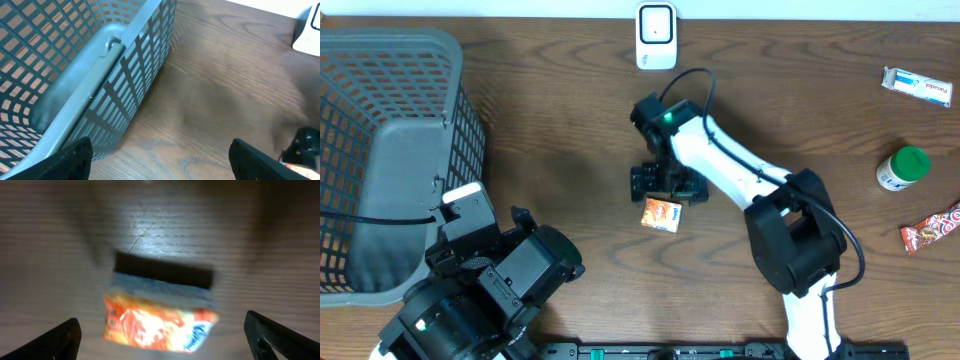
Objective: Scan the item barcode
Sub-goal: 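Grasp the orange snack packet and lift it with the right gripper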
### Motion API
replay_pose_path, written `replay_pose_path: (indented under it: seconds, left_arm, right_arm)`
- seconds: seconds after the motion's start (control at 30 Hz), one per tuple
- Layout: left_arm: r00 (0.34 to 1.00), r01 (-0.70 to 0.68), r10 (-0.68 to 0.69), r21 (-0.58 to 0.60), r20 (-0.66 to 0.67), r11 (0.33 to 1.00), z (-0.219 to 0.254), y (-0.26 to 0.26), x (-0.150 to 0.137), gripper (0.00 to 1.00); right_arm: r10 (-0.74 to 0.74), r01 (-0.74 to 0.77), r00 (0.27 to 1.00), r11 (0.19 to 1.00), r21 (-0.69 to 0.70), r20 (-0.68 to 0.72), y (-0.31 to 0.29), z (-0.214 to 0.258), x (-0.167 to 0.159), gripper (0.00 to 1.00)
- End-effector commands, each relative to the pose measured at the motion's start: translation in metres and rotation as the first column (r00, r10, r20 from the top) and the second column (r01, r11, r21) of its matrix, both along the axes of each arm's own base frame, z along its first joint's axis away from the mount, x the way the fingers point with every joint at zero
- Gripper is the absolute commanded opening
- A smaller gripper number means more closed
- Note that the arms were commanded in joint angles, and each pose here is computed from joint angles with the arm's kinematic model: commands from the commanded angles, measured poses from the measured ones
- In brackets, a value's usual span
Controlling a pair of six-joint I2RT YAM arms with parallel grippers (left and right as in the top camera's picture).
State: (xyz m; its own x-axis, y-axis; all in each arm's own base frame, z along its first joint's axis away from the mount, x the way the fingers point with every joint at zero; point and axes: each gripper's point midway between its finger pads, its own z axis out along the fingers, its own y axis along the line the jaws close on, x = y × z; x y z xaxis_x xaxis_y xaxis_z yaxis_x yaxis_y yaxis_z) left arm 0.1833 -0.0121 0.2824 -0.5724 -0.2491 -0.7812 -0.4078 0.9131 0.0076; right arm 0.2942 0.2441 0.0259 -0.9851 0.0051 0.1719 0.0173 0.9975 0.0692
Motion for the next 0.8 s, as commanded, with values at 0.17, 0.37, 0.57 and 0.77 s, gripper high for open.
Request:
replay_pose_path:
  seconds: [0.17, 0.37, 0.57, 0.77]
  left_arm:
    - [1.0, -0.01, 0.01, 0.0, 0.007, 1.0, 0.001, 0.002, 0.0, 0.85]
    - [1.0, -0.01, 0.01, 0.001, 0.007, 1.0, 0.001, 0.002, 0.0, 0.85]
    - [1.0, -0.01, 0.01, 0.001, 0.007, 1.0, 0.001, 0.002, 0.0, 0.85]
    - [1.0, -0.01, 0.01, 0.001, 0.007, 1.0, 0.001, 0.002, 0.0, 0.85]
  right_arm:
    - [-0.126, 0.124, 0.992, 0.99, -0.074, -0.024, -0.008, -0.034, -0.023, 0.98]
    - [-0.126, 0.124, 0.992, 0.991, -0.048, -0.028, -0.008, -0.054, -0.031, 0.84]
    - [-0.102, 0.101, 0.994, 0.994, -0.043, -0.025, -0.008, -0.056, -0.032, 0.63]
    - [-0.117, 0.12, 0.985, 0.993, 0.016, -0.124, 0.001, -0.047, -0.046, 0.59]
